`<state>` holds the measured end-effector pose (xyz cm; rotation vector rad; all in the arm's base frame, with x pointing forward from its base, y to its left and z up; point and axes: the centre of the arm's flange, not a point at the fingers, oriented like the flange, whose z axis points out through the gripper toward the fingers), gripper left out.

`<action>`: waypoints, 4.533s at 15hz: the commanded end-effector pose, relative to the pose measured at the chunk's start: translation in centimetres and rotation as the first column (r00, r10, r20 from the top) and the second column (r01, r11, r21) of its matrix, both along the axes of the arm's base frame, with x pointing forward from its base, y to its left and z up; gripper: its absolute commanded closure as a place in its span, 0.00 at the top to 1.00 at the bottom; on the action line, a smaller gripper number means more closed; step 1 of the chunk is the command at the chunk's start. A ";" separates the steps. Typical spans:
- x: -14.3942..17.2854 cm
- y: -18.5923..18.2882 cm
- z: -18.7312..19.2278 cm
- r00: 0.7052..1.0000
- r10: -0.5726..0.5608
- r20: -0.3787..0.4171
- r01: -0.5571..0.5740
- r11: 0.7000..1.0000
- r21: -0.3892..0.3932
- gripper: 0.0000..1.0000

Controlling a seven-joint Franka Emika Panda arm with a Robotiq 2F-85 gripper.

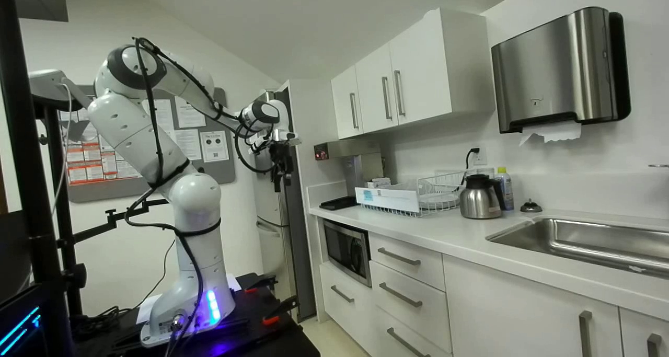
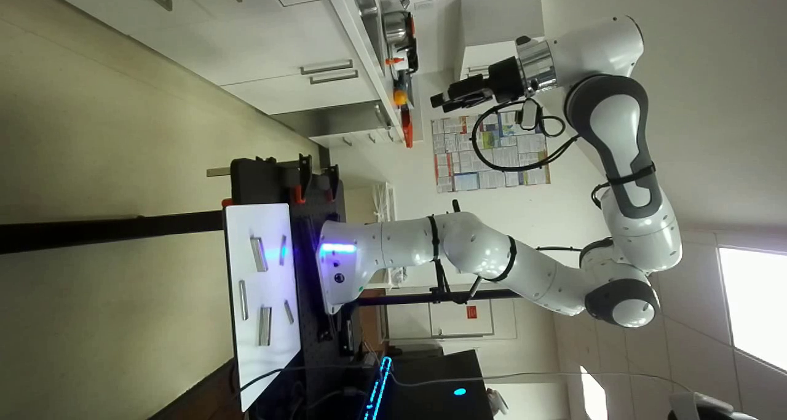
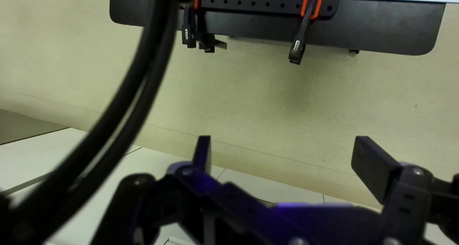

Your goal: Open the top drawer at the center

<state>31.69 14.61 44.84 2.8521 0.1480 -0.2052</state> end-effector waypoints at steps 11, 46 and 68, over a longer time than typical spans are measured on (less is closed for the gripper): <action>0.0 0.0 0.0 1.000 0.000 0.000 0.000 1.000 0.000 1.00; 5.7 -4.8 -4.8 0.929 0.319 -0.190 -0.370 0.838 -0.401 1.00; 3.7 4.4 0.2 0.259 0.956 -0.137 -0.751 0.110 -0.651 1.00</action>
